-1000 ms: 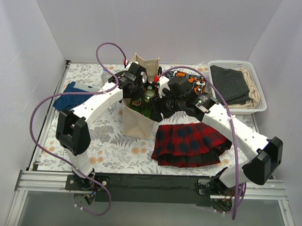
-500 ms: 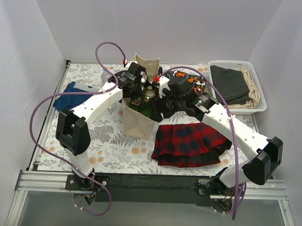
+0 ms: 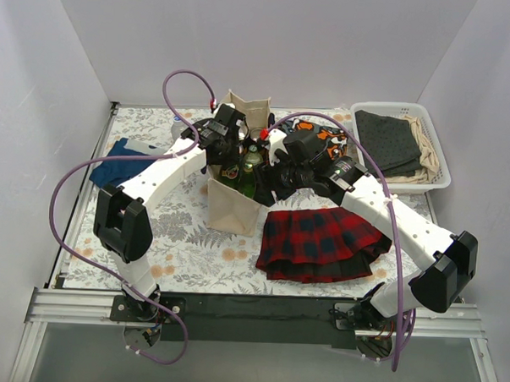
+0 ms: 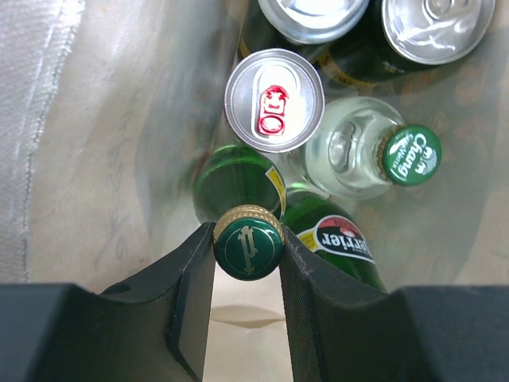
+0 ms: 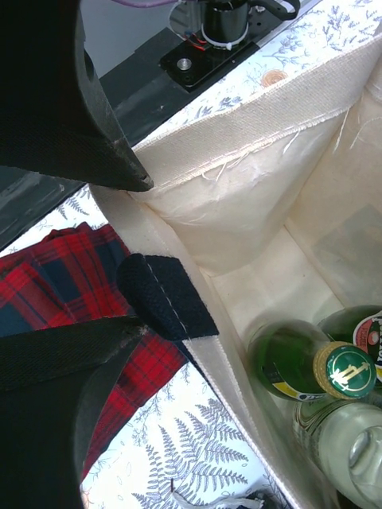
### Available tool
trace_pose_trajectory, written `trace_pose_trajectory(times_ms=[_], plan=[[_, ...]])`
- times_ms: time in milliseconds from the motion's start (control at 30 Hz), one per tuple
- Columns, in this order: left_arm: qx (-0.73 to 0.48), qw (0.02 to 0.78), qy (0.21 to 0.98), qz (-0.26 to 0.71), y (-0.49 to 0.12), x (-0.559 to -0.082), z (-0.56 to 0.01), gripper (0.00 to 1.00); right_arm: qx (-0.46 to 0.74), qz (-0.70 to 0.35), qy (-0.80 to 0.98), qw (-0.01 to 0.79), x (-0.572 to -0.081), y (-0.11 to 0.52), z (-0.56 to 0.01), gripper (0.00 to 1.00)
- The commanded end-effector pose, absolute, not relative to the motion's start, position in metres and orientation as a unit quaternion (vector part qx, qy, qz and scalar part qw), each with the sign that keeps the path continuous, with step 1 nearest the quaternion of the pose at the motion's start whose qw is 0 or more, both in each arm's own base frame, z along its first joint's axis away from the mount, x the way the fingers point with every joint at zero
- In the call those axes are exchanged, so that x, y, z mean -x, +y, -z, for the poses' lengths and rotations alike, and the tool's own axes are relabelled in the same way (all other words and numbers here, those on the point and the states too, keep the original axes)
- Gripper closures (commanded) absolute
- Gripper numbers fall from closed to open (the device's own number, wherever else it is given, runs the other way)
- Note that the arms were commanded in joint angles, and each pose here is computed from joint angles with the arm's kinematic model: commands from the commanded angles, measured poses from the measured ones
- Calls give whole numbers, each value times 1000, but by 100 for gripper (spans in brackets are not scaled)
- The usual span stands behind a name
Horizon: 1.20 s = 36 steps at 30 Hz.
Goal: Take the beverage out of the canvas bag
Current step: Take out the drink from the canvas bag.
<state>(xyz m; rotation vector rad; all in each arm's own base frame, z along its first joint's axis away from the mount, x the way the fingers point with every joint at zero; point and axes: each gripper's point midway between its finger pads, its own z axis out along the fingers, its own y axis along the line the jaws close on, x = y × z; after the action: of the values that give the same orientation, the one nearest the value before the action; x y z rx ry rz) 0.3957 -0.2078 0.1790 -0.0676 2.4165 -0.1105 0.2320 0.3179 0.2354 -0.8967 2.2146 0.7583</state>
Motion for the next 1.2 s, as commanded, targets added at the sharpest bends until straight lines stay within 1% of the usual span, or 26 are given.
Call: trace_pose_trajectory(times_ms=[0, 133, 367, 533, 867, 1000, 1167], plan=[[30, 449, 882, 138, -226, -404, -281, 100, 346, -265, 849, 299, -230, 311, -228, 31], [34, 469, 871, 142, -223, -405, -300, 100, 347, -265, 848, 301, -230, 311, -228, 31], [34, 488, 860, 143, -219, -404, -317, 100, 344, -259, 850, 303, -230, 308, -226, 31], [36, 492, 858, 140, -216, -403, -321, 100, 344, -258, 851, 302, -230, 308, -225, 31], [16, 502, 850, 158, -222, -399, -346, 100, 342, -255, 852, 303, -231, 307, -224, 31], [15, 499, 852, 154, -220, -400, -343, 100, 342, -253, 852, 306, -232, 307, -226, 31], [19, 472, 870, 141, -221, -400, -304, 100, 341, -253, 852, 307, -233, 307, -226, 31]])
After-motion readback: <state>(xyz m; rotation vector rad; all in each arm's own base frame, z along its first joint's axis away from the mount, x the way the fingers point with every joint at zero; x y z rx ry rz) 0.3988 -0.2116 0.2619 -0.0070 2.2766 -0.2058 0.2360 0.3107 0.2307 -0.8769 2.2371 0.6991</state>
